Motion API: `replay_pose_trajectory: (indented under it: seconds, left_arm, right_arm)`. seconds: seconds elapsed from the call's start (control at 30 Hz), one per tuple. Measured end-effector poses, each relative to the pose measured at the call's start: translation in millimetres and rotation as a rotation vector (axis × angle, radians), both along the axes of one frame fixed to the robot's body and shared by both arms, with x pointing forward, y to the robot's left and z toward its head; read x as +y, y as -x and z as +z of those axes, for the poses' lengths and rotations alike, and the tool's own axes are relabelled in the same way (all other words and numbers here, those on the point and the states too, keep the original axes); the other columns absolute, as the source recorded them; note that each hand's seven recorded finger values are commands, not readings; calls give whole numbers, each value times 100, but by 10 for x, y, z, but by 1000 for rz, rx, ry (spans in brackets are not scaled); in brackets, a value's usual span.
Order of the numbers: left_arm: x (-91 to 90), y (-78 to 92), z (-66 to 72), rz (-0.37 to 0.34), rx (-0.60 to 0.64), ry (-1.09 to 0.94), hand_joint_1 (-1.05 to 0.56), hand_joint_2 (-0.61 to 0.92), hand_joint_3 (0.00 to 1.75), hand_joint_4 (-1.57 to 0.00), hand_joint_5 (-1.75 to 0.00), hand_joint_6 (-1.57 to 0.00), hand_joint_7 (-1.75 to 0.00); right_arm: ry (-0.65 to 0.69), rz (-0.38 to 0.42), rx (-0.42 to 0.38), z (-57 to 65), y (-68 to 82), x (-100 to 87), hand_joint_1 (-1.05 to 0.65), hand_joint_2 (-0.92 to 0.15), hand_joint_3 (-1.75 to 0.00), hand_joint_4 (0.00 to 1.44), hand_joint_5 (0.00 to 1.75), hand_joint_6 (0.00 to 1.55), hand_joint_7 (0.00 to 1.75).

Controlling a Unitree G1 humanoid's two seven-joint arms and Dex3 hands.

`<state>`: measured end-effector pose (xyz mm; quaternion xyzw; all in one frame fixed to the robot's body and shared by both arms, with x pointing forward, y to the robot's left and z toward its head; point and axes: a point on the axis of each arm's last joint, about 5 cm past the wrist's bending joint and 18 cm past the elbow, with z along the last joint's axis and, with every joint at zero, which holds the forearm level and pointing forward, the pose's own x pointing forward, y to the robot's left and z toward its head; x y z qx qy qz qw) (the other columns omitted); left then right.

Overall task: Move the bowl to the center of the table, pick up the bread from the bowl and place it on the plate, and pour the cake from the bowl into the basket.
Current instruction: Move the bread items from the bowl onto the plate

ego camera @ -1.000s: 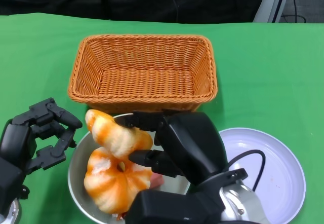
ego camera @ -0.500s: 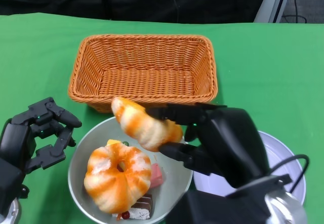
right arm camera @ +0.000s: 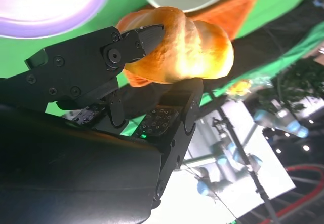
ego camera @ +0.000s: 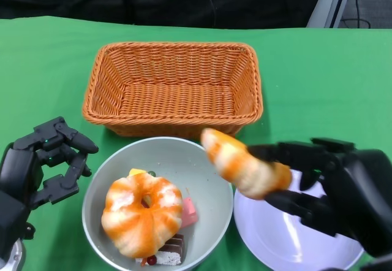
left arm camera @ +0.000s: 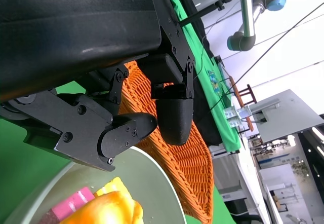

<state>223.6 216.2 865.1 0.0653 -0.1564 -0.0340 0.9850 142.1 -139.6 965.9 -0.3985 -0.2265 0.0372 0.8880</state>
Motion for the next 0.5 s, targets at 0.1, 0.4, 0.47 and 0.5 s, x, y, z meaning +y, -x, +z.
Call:
replay_pose_trajectory:
  seconds: [0.1,0.4,0.47,0.5]
  left_arm:
    - [3,0,1,-2,0,2,-9,66,91,-75,-151,-75,-126]
    - [41,-2,0,5,5,6,-7,65,90,-76,-151,-76,-125]
    - [42,-3,1,6,4,9,-8,66,89,-76,-153,-75,-127]
    - [42,-3,1,6,4,9,-7,66,88,-75,-153,-75,-127]
  right_arm:
    - [15,-2,15,-56,36,-107,-9,-85,0,83,141,120,19]
    - [88,-58,16,-273,65,-315,-10,-85,0,87,133,119,20]
    - [112,-70,9,-327,58,-348,-10,-85,0,86,131,118,20]
    - [121,-79,7,-354,54,-366,-10,-85,0,86,129,118,20]
